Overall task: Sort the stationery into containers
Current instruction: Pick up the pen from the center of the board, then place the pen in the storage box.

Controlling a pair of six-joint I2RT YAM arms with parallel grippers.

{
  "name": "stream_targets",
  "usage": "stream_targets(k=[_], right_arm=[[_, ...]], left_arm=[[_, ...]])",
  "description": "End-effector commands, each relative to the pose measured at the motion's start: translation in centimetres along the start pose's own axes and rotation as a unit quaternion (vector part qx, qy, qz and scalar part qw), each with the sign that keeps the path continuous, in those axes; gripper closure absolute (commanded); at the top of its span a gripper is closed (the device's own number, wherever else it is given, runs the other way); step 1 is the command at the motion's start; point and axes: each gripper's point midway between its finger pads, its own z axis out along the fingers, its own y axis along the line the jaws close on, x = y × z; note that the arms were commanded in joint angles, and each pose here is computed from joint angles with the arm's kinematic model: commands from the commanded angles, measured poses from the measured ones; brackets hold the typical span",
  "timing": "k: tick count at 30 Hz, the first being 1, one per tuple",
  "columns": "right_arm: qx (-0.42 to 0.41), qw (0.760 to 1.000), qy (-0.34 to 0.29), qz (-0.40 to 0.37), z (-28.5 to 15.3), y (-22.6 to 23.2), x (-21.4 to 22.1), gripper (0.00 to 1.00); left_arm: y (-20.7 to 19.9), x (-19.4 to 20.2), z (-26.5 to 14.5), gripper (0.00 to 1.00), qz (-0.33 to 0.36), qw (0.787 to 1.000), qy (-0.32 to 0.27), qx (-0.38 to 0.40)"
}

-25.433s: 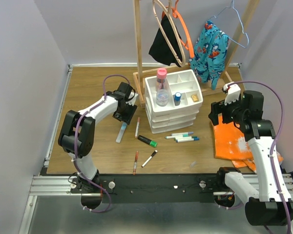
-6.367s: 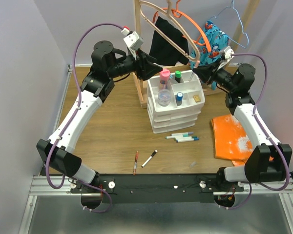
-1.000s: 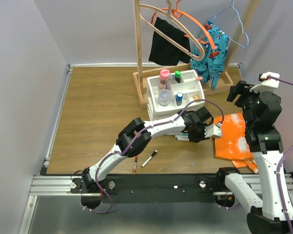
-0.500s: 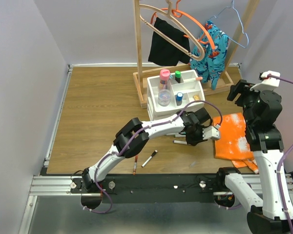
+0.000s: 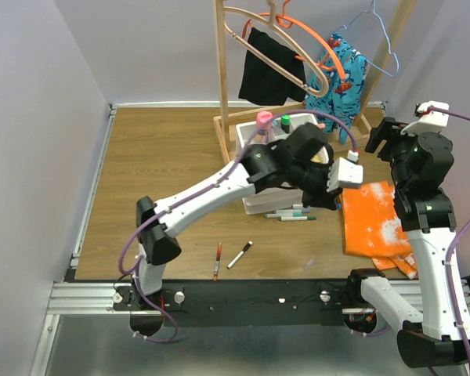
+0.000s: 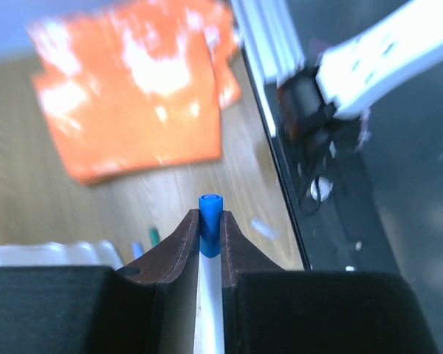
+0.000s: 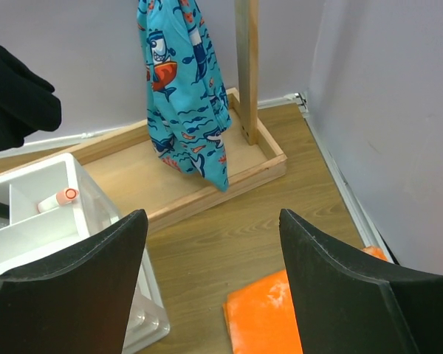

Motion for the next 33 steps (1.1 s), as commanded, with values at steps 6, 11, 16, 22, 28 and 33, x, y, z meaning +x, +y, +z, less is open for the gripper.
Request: stream_targets(k=[6,11,16,22,28,33], right_arm=[[0.019,0.999,-0.023,-0.033,0.1,-0.9,-2.4,0.20],[0.023,0.999,-0.015,-0.033,0.5,-1.2,-2.2,0.20],[0.019,0.999,-0.012,-0.034,0.4,-1.2,-2.0,0.21],[0.032,0.999,-0.004,-0.034,0.2,-2.2,-1.2,0.21],[0.034,0.999,0.005,-0.031,0.3,-2.4,-0.1,0.21],[0.032,0.999,0.011,-0.028,0.4,-2.4,0.8,0.21]], left_arm=[[3.5,-13.8,-11.2,0.87,0.063,0.966,-0.239,-0.075],[9.9,-14.5,-14.4,0.88,0.070,0.932,-0.322,-0.151],[14.7,-14.0,-14.2,0.88,0.097,0.920,-0.327,-0.193],[18.8,-11.4,-12.1,0.88,0.129,0.919,-0.295,-0.227],[21.1,-8.6,-10.4,0.88,0.134,0.922,-0.261,-0.252],[23.3,-6.8,-9.8,0.88,0.136,0.918,-0.236,-0.288]])
